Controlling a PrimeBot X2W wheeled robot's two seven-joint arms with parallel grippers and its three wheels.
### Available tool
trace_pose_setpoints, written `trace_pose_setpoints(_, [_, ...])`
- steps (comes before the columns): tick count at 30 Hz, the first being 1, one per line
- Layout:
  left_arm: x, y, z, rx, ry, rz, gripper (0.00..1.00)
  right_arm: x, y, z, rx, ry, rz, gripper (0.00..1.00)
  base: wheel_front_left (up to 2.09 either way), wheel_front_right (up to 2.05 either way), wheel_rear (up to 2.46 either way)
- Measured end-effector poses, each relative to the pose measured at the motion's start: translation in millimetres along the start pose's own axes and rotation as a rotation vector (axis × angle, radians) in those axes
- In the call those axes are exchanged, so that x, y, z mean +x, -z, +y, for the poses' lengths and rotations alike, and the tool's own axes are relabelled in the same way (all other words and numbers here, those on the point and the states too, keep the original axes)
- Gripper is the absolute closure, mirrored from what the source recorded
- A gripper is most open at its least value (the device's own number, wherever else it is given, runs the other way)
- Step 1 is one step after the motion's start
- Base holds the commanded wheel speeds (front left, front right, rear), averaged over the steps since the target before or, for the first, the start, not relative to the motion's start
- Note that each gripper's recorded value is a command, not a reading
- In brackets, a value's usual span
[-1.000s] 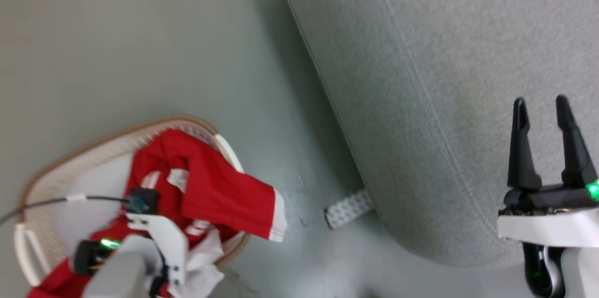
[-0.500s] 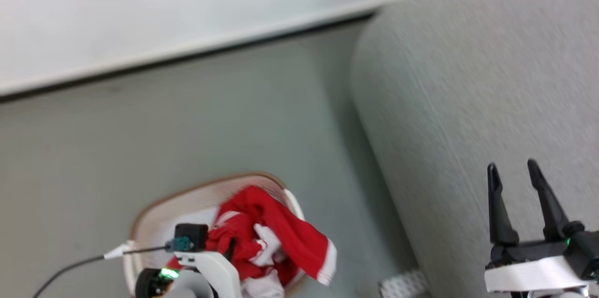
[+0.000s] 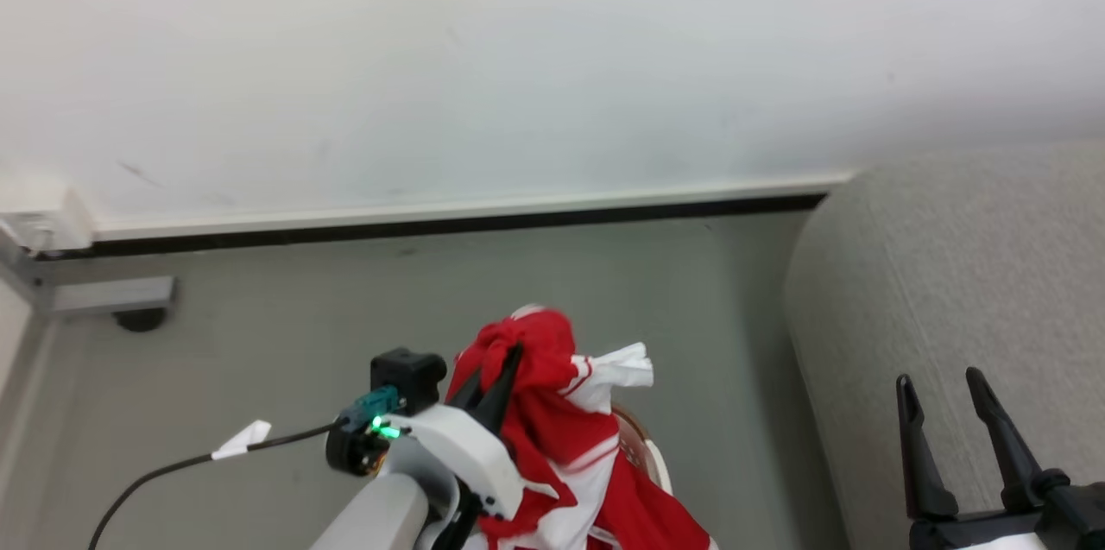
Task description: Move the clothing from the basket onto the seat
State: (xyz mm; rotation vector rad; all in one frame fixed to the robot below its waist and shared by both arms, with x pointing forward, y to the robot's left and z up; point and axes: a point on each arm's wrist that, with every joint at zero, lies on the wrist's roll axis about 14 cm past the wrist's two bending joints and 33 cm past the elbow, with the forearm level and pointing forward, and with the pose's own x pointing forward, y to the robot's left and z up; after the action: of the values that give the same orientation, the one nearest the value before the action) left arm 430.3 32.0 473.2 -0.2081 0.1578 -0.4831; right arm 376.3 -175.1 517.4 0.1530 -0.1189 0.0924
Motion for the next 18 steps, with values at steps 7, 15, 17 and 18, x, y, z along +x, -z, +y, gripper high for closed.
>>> trace_pose_setpoints(7, [-16.0, -75.5, -8.8, 0.047, 0.019, -0.223, 1.00, 6.3, -6.3, 35.1, 0.022, -0.103, -0.022, 0.00, 0.00, 0.00, 0.00])
trace_pose_setpoints(15, [-26.5, -131.1, -17.3, 0.110, 0.041, -0.379, 1.00, 9.0, -7.5, 58.3, 0.038, -0.172, -0.025, 0.00, 0.00, 0.00, 0.00])
trace_pose_setpoints(17, [-28.4, -135.9, -19.2, 0.115, 0.046, -0.394, 1.00, 8.9, -6.6, 64.8, 0.042, -0.193, -0.022, 0.00, 0.00, 0.00, 0.00])
trace_pose_setpoints(18, [-29.1, -137.4, -19.6, 0.118, 0.047, -0.399, 1.00, 8.8, -6.1, 67.3, 0.043, -0.201, -0.020, 0.00, 0.00, 0.00, 0.00])
